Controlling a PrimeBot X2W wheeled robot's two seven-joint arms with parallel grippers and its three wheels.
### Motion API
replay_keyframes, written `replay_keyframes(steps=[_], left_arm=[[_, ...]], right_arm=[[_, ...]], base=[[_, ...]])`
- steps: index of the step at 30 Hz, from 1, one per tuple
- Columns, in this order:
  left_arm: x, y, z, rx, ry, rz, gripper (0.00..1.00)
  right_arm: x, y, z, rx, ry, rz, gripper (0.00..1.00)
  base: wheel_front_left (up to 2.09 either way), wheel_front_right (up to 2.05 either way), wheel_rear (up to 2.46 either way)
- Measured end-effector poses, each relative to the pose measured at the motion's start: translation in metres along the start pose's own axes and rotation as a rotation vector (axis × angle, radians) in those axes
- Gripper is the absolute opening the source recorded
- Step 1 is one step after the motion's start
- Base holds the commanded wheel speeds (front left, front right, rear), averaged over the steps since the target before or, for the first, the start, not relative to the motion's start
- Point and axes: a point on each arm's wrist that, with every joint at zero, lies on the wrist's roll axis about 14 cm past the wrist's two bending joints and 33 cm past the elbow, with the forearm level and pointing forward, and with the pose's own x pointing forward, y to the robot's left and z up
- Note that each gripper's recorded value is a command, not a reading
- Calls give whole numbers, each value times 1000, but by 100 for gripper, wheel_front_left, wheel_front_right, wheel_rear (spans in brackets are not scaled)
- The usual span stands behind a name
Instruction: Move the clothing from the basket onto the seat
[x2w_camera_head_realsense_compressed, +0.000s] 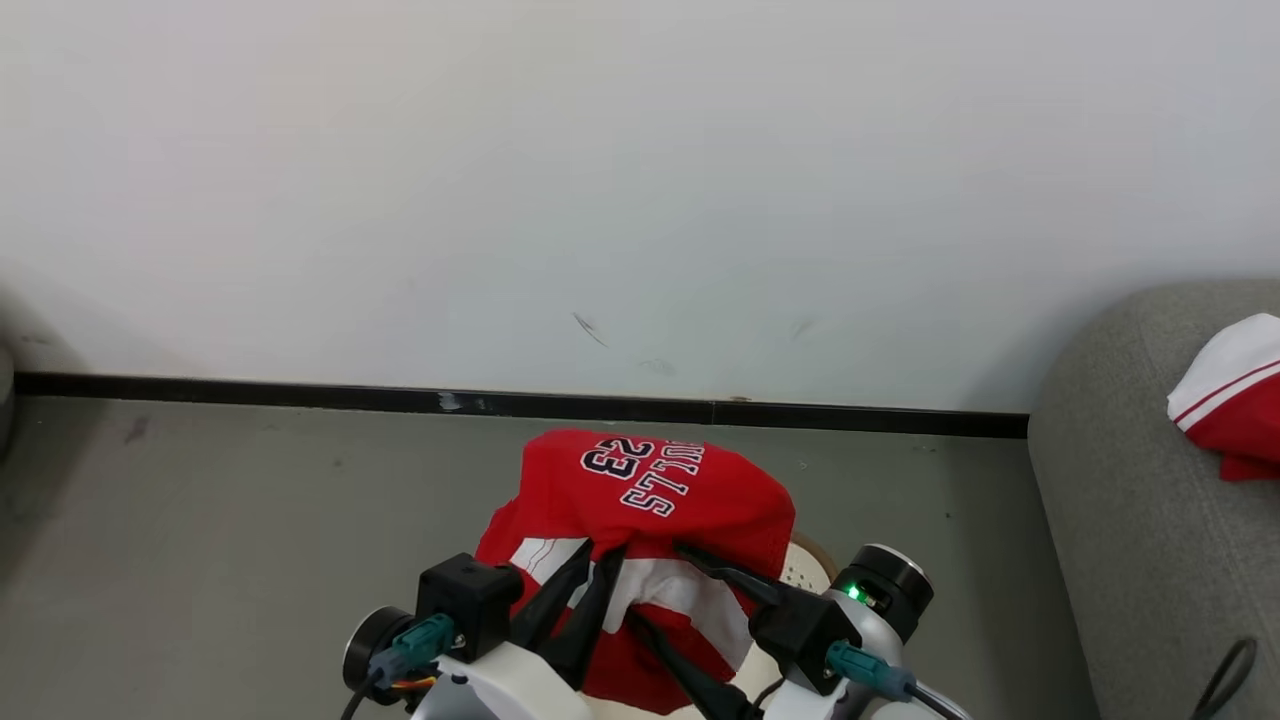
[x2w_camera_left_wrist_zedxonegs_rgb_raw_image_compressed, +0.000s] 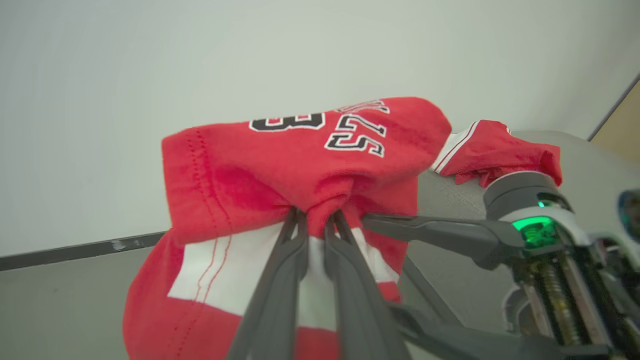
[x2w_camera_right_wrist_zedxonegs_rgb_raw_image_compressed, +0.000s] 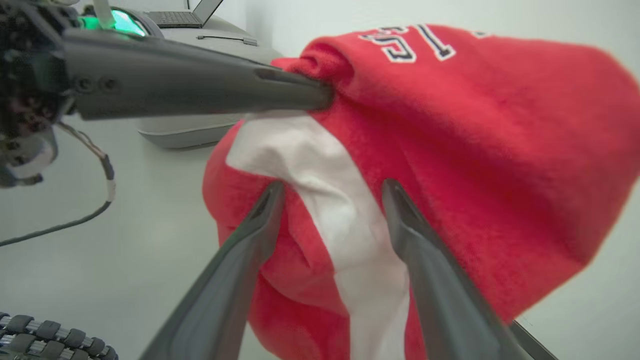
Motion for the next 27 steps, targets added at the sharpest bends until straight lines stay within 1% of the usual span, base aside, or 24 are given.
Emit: replay_keyframes(steps=[8, 9, 10, 11, 12, 19, 20, 23, 24, 26, 27], left_arm=[[-4, -24, 2, -2, 14, -65, 0], [-5, -25, 2, -2, 17, -70, 0], [-5, -27, 2, -2, 19, -76, 0], [-5, -29, 2, -2, 20, -81, 0], [-6, -31, 3, -2, 19, -85, 0], [-5, -32, 4, -4, 26, -86, 0], [-5, -32, 5, -5, 25, -86, 5], [-3, -32, 6, -7, 28, -81, 15], [-3, -31, 6, -7, 27, -79, 21], [-2, -30, 7, -7, 24, -75, 29], [-1, -30, 8, -8, 23, -73, 37]], right_arm=[[6, 6, 1, -9, 0, 33, 100], [7, 6, 1, -7, 0, 34, 88], [7, 6, 1, -5, 1, 34, 50], [7, 6, 1, -1, 1, 34, 30], [7, 6, 0, 4, 2, 34, 0], [7, 7, -1, 38, 5, 33, 0], [7, 6, -1, 40, 4, 30, 0], [7, 2, -1, 43, 3, 20, 0], [7, 1, -1, 45, 4, 15, 0], [6, -4, -1, 46, 3, 2, 0], [5, -6, -1, 47, 4, -6, 0]], base=[[0, 0, 0], [0, 0, 0], [0, 0, 0], [0, 0, 0], [0, 0, 0], [0, 0, 0], [0, 0, 0], [0, 0, 0], [0, 0, 0], [0, 0, 0], [0, 0, 0]])
